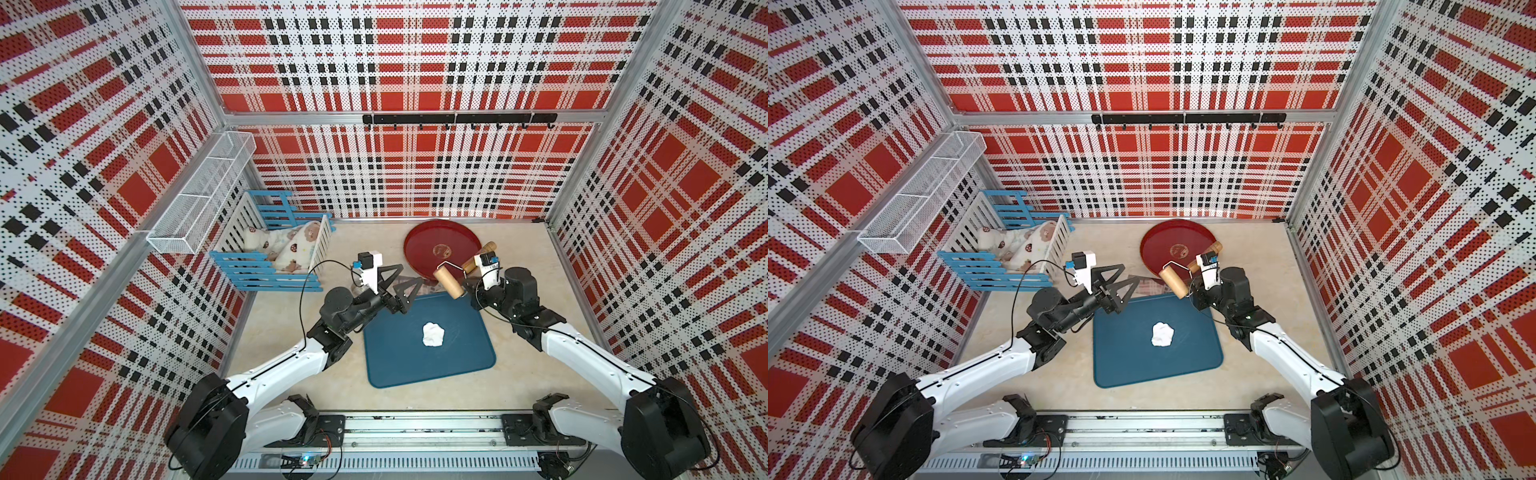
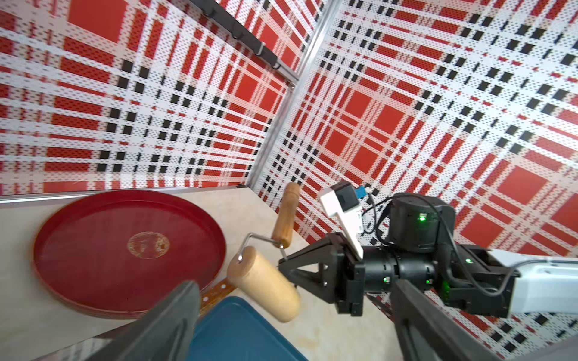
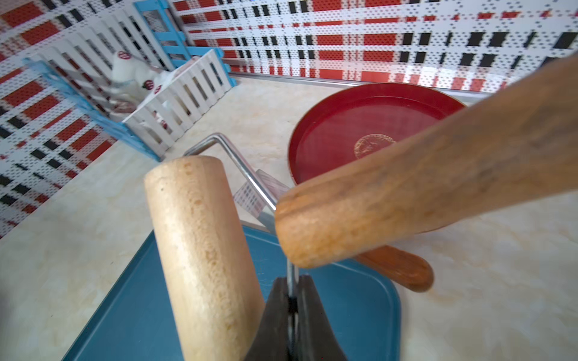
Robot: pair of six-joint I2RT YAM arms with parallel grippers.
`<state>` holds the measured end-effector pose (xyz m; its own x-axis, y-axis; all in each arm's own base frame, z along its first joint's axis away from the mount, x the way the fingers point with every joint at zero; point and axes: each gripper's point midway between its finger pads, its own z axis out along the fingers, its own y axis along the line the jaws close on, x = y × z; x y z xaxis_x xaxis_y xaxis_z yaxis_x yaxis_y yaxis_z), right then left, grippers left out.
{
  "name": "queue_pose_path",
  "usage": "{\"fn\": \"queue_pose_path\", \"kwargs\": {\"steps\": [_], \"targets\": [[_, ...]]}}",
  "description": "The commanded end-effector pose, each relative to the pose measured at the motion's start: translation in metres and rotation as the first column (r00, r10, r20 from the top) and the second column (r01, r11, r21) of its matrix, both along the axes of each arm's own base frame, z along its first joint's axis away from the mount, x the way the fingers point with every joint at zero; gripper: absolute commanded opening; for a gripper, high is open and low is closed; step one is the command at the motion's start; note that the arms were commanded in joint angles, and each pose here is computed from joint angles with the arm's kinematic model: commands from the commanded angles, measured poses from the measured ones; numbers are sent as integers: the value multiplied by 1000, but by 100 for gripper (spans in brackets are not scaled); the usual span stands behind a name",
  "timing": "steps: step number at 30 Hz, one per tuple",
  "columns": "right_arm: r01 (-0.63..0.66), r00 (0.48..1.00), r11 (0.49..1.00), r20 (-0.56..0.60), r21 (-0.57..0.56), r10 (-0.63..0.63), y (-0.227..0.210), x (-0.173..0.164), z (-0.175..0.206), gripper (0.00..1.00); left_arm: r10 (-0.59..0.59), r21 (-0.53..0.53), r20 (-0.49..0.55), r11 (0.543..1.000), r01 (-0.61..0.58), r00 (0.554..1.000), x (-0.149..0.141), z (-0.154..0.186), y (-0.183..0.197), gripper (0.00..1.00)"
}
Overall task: Roll out the dumpling wrappers from the dough
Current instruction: Pick up the rolling pin from the center of the board.
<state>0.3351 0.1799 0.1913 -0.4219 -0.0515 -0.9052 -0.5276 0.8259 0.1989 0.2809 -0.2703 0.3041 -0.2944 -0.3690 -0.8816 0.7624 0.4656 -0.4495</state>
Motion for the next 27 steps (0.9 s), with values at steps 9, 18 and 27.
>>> {"fn": "queue_pose_path", "kwargs": {"steps": [9, 18, 27], "targets": [[-311, 891, 951, 346, -7, 294, 26, -61, 46, 0, -217, 49, -102, 974, 222, 971, -25, -20, -38, 87], [-360, 857, 932, 378, -46, 350, 26, -82, 45, 0, -309, 104, -153, 939, 326, 939, -33, -30, -72, 69], [-354, 857, 934, 380, -54, 347, 25, -82, 44, 0, -280, 206, -200, 925, 319, 939, -33, -50, -88, 44]]}}
